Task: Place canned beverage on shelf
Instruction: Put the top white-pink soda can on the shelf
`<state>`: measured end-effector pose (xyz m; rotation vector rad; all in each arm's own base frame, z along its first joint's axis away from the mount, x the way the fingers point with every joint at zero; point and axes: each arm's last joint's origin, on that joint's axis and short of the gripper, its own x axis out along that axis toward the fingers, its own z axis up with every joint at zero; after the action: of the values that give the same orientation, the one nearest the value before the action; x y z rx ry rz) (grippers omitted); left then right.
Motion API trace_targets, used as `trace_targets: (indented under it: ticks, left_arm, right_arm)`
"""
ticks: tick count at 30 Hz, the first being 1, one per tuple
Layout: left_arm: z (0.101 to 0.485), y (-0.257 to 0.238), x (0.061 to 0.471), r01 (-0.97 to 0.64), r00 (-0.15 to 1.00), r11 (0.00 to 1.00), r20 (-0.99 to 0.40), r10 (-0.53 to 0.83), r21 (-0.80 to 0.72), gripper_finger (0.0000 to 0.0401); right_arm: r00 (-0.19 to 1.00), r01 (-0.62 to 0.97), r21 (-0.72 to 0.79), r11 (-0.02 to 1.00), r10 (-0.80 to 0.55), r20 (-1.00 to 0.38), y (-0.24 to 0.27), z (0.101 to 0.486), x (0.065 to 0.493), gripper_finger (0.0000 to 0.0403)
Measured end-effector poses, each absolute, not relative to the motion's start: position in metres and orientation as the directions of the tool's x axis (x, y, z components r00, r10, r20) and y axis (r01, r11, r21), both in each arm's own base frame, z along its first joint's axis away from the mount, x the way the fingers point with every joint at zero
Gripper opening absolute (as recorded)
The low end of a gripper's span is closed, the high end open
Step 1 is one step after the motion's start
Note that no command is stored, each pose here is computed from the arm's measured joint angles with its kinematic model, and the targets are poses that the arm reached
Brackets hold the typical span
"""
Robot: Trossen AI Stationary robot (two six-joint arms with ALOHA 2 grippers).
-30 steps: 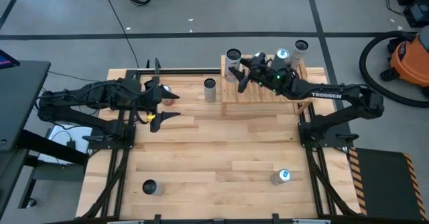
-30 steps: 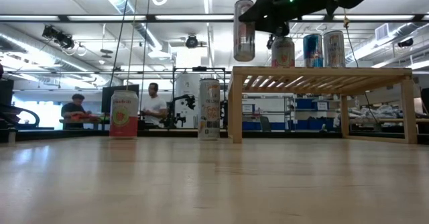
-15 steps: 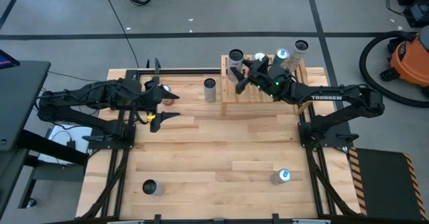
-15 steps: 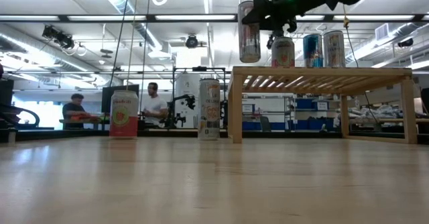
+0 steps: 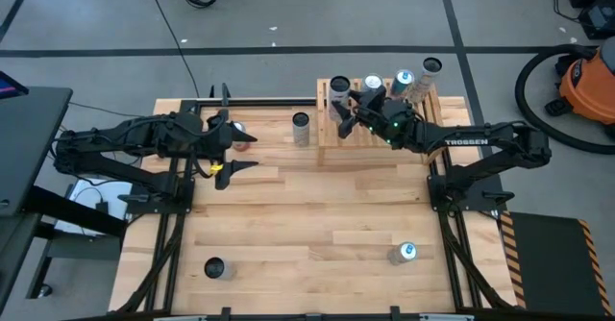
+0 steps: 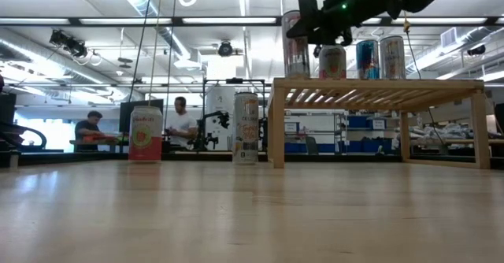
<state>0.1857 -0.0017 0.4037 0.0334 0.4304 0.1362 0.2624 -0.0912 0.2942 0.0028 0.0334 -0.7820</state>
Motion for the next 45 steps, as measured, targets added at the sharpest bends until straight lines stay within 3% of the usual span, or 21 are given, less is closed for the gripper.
trace_targets:
  ticks: [18, 30, 45]
  left_arm:
    - [0.4037, -0.0017, 0.1857, -0.124, 0.900, 0.990, -0.413, 0.138, 0.061, 0.0286]
    - [0.4037, -0.0017, 0.1857, -0.124, 0.900, 0.990, -0.414, 0.138, 0.061, 0.0286]
    - [0.4037, -0.0017, 0.1857, -0.124, 0.900, 0.990, -0.413, 0.138, 0.060, 0.0286]
  right_arm:
    - [0.695, 0.719, 0.030, 0.695, -0.717, -0.044, -0.0958, 0.2936, 0.2605, 0.0311]
    - [0.715, 0.699, 0.026, 0.715, -0.696, -0.061, -0.0948, 0.2915, 0.2611, 0.0314]
    - [0.717, 0.697, 0.014, 0.717, -0.697, 0.020, -0.0931, 0.3003, 0.2612, 0.0312]
